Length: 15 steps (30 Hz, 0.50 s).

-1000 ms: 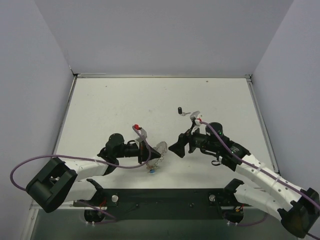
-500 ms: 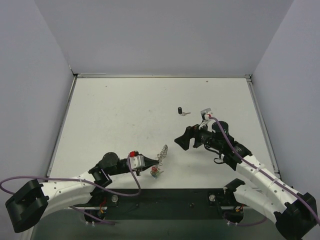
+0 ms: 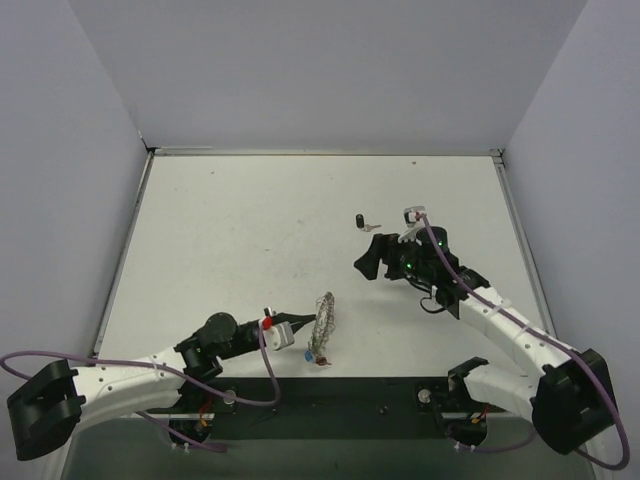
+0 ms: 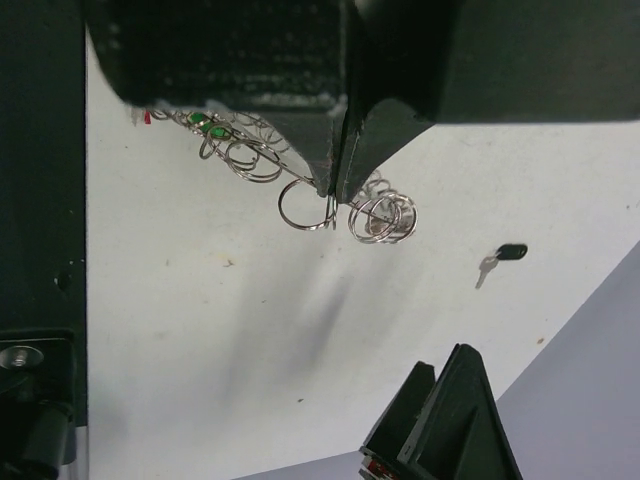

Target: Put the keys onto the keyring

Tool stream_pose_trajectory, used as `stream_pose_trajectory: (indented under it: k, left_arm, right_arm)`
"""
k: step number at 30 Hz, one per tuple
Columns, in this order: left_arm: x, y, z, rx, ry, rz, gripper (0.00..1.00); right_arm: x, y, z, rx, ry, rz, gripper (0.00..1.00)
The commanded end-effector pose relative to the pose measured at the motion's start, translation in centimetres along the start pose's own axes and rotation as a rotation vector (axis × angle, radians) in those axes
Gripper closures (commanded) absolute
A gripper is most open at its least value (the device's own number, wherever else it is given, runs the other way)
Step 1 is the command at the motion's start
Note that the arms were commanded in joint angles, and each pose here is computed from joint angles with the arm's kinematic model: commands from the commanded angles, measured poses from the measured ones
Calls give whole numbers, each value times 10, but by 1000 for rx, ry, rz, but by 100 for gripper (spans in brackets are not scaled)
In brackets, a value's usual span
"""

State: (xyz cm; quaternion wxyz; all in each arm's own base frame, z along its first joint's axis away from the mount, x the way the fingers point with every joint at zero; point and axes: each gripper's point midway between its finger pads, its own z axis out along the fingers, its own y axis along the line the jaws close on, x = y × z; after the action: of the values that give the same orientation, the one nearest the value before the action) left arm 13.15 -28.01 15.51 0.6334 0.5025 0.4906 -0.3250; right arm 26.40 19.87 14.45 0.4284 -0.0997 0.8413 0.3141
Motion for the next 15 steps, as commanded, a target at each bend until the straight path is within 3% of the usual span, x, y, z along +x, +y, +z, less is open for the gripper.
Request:
stream_pose_trajectory:
  k: [1, 10, 15]
  left_arm:
    - [2, 23, 3, -132, 49, -61, 100]
    - [17, 52, 0, -292, 150, -138, 100]
    - [19, 71, -4, -384, 198, -185, 100]
  right_arm:
    - [-39, -26, 22, 165, -31, 33, 12]
    - [-56, -77, 72, 413, 79, -3, 16]
    - [-58, -95, 100, 467, 214, -134, 32]
